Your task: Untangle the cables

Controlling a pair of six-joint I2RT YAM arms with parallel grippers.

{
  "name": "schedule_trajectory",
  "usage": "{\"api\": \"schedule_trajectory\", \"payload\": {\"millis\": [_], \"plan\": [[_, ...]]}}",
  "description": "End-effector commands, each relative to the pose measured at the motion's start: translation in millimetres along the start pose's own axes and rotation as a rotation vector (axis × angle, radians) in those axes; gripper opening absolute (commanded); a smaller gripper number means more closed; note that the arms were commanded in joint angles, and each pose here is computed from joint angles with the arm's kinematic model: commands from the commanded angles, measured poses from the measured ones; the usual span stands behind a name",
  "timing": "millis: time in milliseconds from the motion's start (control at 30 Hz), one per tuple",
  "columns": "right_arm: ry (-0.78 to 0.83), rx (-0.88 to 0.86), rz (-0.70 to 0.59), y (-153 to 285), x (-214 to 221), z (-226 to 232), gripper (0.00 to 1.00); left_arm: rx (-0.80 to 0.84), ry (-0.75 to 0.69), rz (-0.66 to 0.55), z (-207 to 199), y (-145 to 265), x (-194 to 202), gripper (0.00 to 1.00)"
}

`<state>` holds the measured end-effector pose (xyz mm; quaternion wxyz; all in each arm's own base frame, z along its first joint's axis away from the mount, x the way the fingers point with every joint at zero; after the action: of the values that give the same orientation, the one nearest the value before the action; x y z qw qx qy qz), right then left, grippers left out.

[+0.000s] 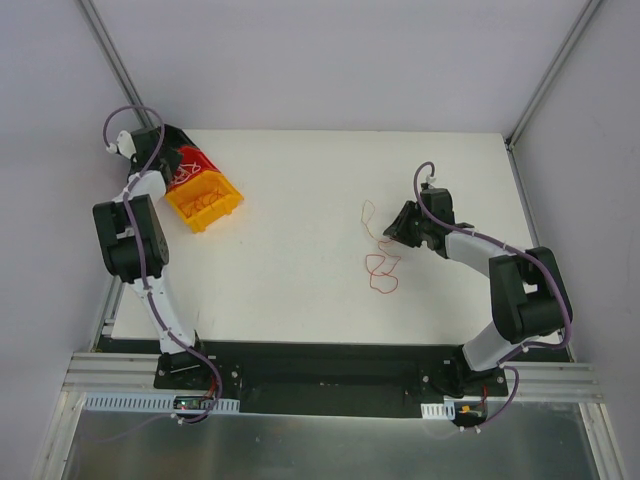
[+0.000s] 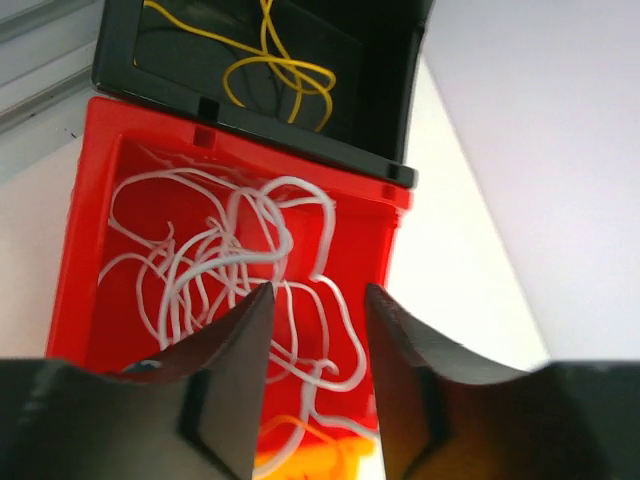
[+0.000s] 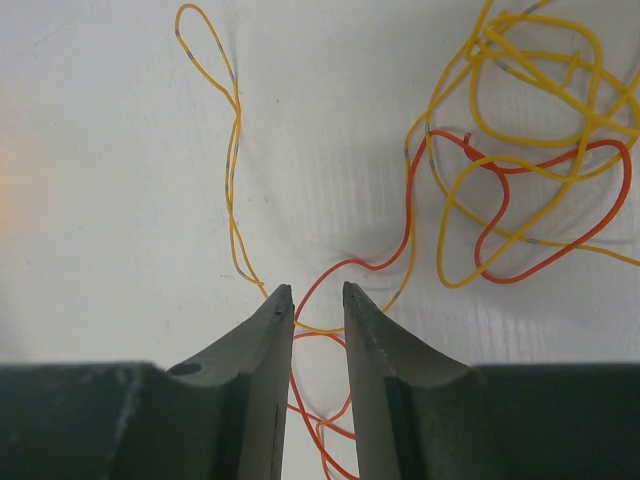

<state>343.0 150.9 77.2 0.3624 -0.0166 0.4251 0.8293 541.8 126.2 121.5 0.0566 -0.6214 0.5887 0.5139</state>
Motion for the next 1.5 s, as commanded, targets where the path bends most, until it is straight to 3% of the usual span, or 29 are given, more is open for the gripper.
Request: {"api": "schedule_trajectory", "payload": {"millis": [0,233,367,400,633,800,867,900,1167,1300,1467], "plan": [[0.009,-0.045,-0.026,3.2,-10.5,14.5,0.30,0.103,0.019,-0.118,-35.8,64.0,-57.6,0.48],[0.017,-0.060,-0.047,8.5,-9.7,15.7,0.30,0.205,-0.024,-0.153,-58.2,143.7,-84.5,0.60],[0.026,-0.060,-0.061,12.1,-8.2,14.4,0.30,0.372,-0.066,-0.062,-78.1,194.1,-49.2,0.63],[0.029,-0.062,-0.067,14.0,-8.0,14.5,0.30,0.421,-0.106,-0.033,-86.2,207.6,-32.8,0.68],[0.049,-0.093,-0.044,26.9,5.2,14.7,0.43,0.768,-0.490,0.199,-130.8,298.0,140.8,0.71],[0.048,-0.077,-0.023,40.5,19.0,3.1,0.52,0.968,-0.628,0.416,-145.7,342.5,254.4,0.78],[0.048,-0.057,-0.016,45.2,25.1,-5.6,0.57,0.979,-0.651,0.487,-152.8,341.7,285.0,0.90],[0.049,-0.059,-0.014,47.1,26.1,-5.7,0.59,0.949,-0.637,0.521,-155.6,336.2,296.0,0.91],[0.062,-0.041,0.192,38.8,52.0,-14.0,0.53,0.877,-0.408,0.760,-214.6,298.6,356.5,0.85],[0.060,-0.043,0.218,35.3,55.1,-14.2,0.50,0.883,-0.290,0.870,-244.1,291.3,380.3,0.79],[0.058,-0.046,0.247,32.0,57.5,-14.3,0.47,0.808,-0.219,0.966,-249.0,282.6,413.4,0.79]]}}
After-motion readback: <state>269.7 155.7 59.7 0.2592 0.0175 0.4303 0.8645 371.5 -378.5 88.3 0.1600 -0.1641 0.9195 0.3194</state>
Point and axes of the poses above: each gripper's point midway between its finger pads, its own y axis back along the fingers, its own z axis along the line the jaws close on, x = y × z, the point moved 3 cm from there along y, back along the fingers, and after that the axes turned 13 degrees about -y, right-handed, at the moved point
